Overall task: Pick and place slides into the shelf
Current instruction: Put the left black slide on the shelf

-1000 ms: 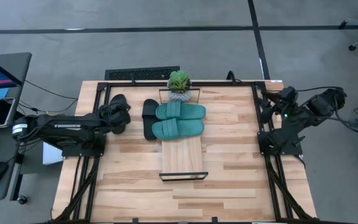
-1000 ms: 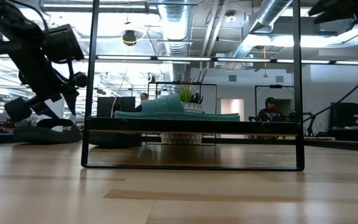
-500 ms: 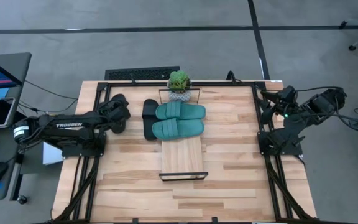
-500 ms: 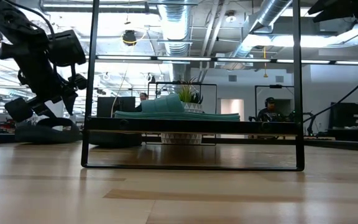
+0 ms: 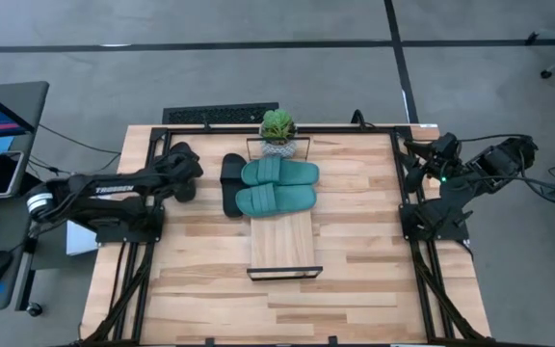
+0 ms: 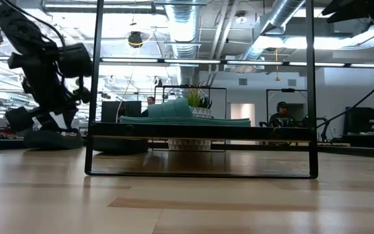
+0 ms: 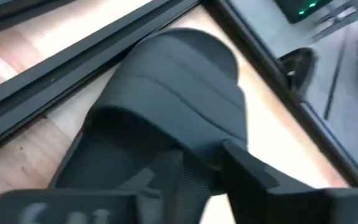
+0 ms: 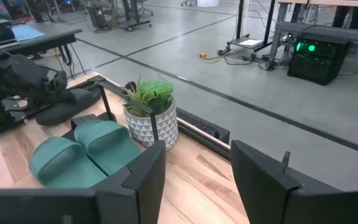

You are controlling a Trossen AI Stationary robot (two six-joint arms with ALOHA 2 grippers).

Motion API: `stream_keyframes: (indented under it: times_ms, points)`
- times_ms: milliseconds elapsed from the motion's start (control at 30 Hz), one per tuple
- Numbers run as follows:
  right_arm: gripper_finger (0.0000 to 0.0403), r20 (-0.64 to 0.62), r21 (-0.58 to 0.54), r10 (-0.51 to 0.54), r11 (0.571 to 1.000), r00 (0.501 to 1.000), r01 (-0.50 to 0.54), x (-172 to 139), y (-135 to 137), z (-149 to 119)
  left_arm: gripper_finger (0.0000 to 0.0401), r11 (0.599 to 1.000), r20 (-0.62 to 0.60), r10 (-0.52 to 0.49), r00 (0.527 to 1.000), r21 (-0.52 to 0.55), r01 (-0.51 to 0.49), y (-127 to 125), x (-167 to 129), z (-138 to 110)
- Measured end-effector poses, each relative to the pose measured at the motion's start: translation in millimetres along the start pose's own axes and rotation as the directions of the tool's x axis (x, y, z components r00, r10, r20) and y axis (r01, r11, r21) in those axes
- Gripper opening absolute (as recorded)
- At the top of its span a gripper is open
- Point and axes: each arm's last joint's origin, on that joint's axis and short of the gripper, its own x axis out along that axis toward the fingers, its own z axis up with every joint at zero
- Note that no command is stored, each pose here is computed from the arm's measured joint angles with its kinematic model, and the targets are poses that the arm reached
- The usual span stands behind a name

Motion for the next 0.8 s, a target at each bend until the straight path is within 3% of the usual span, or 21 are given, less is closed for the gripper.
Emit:
stream_keyframes:
  times_ms: [133, 400, 633, 800]
  points:
    - [0.0167, -0.003, 0.001, 0.003, 1.0, 1.0, -0.003, 0.0, 0.2, 0.0, 0.0011, 1.0, 0.037, -0.006, 0.999, -0.019, 0.007, -4.5, 12.0, -7.0]
    - [0.0166, -0.029, 0.039, 0.045, 0.998, 0.999, -0.043, -0.1, 3.6, 0.9, 0.0002, 0.999, 0.038, -0.036, 0.999, 0.004, 0.036, -9.8, 23.0, -17.5]
    - [0.0166, -0.03, 0.038, 0.045, 0.998, 0.999, -0.043, 0.0, 3.6, 0.9, 0.0, 0.989, 0.002, -0.132, 0.991, 0.064, 0.131, -16.5, 6.7, -16.8]
    - [0.0166, -0.032, 0.029, 0.042, 0.999, 0.999, -0.041, 0.0, 3.1, 0.5, 0.0, 0.984, -0.015, -0.146, 0.989, 0.099, 0.146, -14.3, -4.8, -9.4]
